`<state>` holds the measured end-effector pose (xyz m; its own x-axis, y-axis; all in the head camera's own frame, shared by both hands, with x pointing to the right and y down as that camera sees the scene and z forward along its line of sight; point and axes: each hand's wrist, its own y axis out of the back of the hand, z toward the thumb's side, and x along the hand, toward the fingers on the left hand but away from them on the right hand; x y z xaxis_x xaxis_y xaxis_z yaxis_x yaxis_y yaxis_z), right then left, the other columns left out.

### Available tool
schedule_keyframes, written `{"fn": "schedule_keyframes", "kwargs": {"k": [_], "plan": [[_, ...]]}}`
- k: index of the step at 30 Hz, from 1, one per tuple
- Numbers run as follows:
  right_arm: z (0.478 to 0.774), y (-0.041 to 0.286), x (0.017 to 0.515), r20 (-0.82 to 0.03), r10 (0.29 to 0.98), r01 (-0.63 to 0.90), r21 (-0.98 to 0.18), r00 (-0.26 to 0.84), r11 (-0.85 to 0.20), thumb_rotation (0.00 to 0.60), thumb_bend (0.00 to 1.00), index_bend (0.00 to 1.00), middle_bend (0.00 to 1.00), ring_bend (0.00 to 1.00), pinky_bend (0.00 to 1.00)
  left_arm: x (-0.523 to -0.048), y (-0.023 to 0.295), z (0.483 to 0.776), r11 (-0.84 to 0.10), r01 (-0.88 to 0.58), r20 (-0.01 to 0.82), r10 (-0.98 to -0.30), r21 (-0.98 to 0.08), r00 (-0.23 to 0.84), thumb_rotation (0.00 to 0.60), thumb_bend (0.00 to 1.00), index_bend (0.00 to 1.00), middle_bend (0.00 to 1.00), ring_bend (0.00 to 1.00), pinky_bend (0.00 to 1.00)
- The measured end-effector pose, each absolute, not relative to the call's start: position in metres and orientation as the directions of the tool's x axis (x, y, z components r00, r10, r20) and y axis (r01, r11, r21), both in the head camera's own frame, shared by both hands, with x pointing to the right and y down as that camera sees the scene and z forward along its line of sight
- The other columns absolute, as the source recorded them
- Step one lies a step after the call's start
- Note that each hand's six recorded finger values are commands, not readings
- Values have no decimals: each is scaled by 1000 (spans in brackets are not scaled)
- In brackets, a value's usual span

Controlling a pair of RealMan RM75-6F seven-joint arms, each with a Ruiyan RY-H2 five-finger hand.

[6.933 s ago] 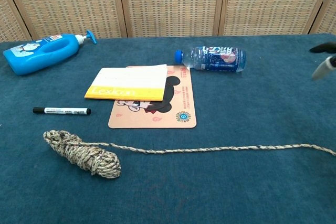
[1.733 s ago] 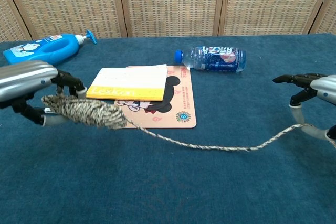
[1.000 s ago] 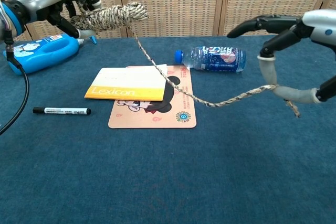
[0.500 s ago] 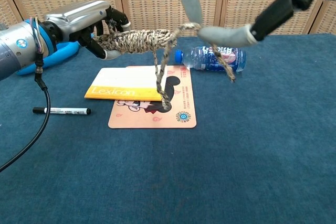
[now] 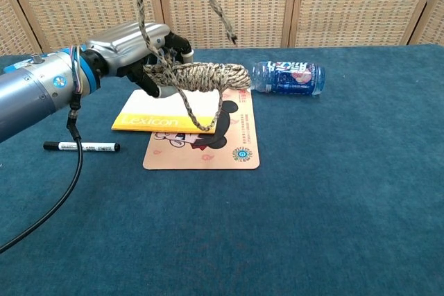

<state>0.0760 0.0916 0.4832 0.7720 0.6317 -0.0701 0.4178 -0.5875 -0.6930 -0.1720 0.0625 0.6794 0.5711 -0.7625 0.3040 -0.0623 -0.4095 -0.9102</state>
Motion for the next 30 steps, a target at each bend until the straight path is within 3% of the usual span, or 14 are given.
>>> {"fn": "schedule_keyframes", "kwargs": {"k": [15, 30], "plan": [[487, 38, 72, -94, 734, 530, -632, 672, -566, 600, 491, 734, 106, 0, 0, -143, 76, 696, -426, -62, 289, -706, -903, 647, 600, 539, 666, 499, 416, 490], [483, 6, 74, -125, 797, 636, -536, 591, -555, 600, 490, 737, 106, 0, 0, -112, 87, 697, -339, 5, 233, -636, -941, 736, 600, 551, 680, 516, 430, 500]]}}
